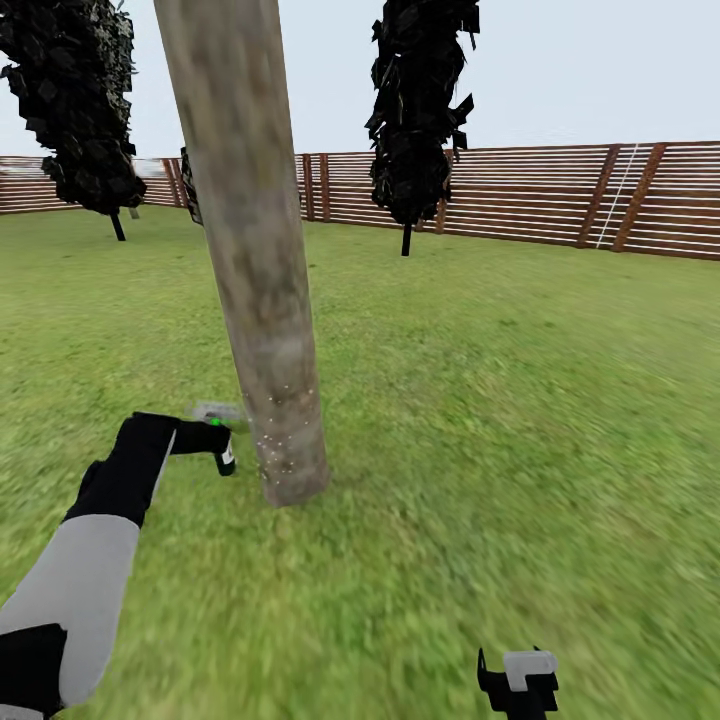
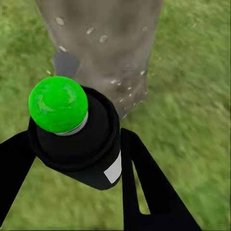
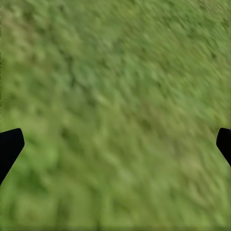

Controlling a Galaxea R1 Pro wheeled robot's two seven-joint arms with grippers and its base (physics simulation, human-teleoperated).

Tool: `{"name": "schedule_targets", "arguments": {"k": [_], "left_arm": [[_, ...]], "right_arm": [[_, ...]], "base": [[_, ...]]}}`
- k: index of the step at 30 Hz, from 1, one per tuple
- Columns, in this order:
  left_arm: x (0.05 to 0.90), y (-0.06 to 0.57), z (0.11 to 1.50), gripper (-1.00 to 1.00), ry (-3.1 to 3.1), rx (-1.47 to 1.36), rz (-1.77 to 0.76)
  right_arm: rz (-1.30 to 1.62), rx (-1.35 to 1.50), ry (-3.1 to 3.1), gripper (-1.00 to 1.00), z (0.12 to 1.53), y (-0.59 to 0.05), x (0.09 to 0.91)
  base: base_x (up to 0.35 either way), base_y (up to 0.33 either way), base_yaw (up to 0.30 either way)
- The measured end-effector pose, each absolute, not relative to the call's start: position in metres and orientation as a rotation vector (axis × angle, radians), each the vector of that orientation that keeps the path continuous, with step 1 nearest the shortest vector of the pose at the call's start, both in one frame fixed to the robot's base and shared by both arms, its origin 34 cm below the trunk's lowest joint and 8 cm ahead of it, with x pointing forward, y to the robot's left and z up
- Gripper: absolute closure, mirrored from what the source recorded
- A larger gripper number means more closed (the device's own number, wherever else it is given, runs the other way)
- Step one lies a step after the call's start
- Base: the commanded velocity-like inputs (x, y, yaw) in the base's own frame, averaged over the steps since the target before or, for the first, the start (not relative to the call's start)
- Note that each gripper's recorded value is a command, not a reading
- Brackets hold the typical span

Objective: In the garden, pick up the pesticide atomizer on the floor and spray pesticide onto both trees until each tree trunk is fully covered.

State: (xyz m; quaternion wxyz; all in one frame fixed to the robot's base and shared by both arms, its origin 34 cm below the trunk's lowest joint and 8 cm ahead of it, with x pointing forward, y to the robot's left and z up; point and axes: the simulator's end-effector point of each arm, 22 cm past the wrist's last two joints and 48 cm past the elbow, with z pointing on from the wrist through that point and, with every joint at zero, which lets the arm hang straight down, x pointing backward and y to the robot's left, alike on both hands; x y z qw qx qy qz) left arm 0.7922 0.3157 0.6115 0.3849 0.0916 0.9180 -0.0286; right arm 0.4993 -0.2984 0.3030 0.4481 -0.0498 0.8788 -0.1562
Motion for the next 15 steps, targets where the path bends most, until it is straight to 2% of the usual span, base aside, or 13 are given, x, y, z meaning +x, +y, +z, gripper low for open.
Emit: {"name": "schedule_targets", "arguments": {"k": [2, 4, 11, 15], "left_arm": [[0.792, 0.343, 0.619, 1.0, 2.347, 0.204, -0.034], [0.792, 0.344, 0.62, 1.0, 2.352, 0.201, -0.049], [0.785, 0.266, 0.604, 1.0, 2.367, 0.349, -0.188], [0.784, 0.272, 0.601, 1.0, 2.374, 0.36, -0.158]], "right_arm": [[-0.386, -0.123, 2.175, -1.0, 0.303, -0.298, 0.499], [-0.386, -0.123, 2.175, -1.0, 0.303, -0.298, 0.499], [-0.387, -0.123, 2.175, -1.0, 0.303, -0.299, 0.499], [-0.386, -0.123, 2.175, -1.0, 0.303, -0.298, 0.499]], "base": [[0.0, 0.0, 0.0], [0.0, 0.0, 0.0], [0.0, 0.0, 0.0], [0.0, 0.0, 0.0]]}}
